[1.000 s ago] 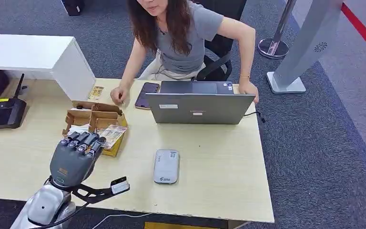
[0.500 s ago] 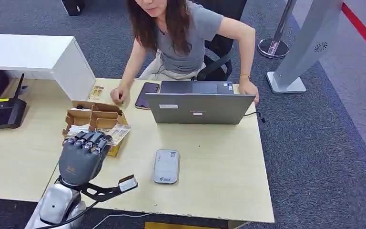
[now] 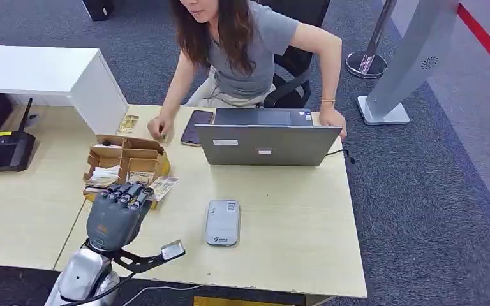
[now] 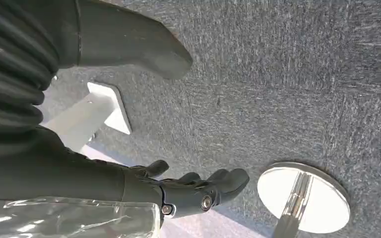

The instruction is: Pass the card to the sensor for recognition and then transmit it.

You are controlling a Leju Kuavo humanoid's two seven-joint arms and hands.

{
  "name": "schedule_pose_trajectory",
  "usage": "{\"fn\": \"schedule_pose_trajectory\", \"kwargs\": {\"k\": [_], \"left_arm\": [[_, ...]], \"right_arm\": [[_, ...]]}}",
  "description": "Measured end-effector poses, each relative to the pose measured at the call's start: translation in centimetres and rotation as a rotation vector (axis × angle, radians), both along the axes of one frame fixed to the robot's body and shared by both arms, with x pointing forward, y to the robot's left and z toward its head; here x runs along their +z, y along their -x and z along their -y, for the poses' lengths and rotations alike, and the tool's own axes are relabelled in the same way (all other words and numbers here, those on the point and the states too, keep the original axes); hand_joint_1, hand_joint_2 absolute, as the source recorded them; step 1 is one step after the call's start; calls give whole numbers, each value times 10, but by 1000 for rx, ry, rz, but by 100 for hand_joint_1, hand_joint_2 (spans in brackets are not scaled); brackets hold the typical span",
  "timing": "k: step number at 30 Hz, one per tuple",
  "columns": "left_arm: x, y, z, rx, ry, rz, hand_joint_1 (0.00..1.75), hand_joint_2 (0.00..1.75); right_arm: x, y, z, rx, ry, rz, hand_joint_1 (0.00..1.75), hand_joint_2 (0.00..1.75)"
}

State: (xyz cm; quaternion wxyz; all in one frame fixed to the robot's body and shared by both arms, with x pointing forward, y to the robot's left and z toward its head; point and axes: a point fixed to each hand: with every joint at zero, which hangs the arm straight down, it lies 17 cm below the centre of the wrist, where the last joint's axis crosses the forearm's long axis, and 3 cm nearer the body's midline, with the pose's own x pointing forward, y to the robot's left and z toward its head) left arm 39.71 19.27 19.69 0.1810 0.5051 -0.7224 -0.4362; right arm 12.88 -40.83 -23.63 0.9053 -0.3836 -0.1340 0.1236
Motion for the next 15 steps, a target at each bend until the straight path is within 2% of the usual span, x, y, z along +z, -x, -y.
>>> {"fn": "schedule_pose_trajectory", "kwargs": {"k": [15], "left_arm": [[-34, -7, 1, 43, -4, -86, 175, 175]], "right_arm": [[0, -1, 2, 20, 6, -3, 0, 175]]}}
